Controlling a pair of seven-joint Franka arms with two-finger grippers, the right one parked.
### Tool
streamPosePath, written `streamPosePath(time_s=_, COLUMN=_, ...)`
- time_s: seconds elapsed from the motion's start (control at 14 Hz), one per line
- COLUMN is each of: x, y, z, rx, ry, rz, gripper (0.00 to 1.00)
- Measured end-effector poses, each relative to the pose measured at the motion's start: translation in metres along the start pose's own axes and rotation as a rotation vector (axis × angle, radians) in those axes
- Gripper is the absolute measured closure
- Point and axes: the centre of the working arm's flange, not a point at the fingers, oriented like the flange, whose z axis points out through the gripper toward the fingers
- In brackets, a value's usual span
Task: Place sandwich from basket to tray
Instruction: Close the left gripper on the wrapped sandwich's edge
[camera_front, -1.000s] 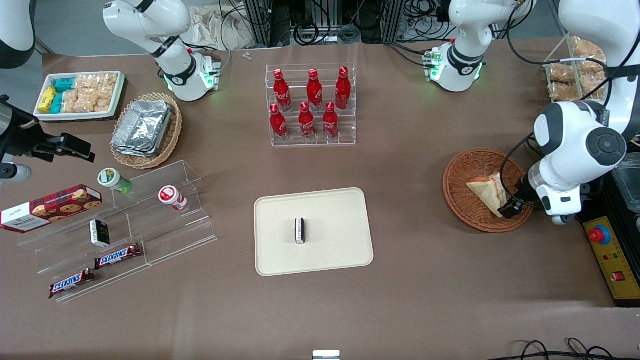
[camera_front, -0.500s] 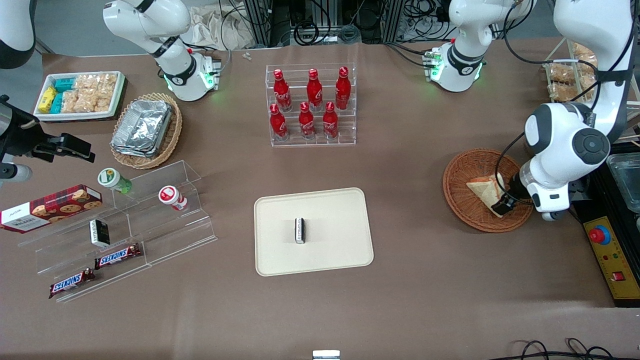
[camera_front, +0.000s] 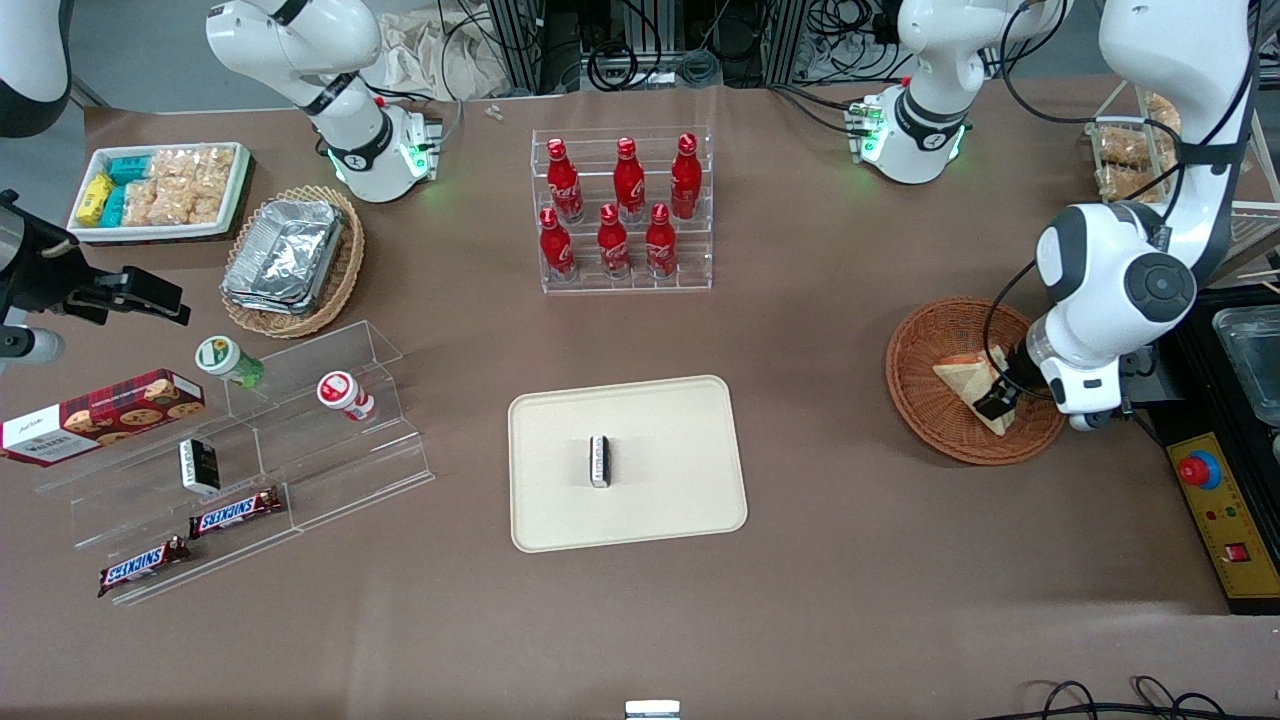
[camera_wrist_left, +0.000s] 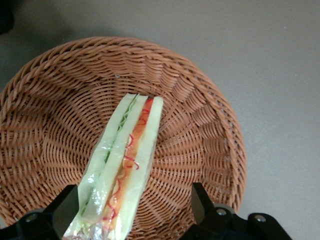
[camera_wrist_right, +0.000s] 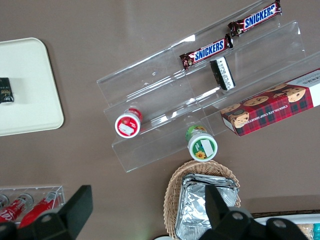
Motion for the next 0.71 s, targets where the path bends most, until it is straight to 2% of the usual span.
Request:
streamPosePath(time_s=0.29, x=-0.008, y=-0.013, z=0.019, rx=-0.045, ry=0.032, rz=-0.005, gripper=0.00)
streamPosePath(time_s=0.64, x=-0.012, y=-0.019, z=0.029, rx=-0.057, ry=0.038, rz=-0.015, gripper=0.00)
streamPosePath(time_s=0.71, x=-0.011, y=-0.018, z=0.028, rx=-0.060, ry=0.041, rz=-0.025, gripper=0.03)
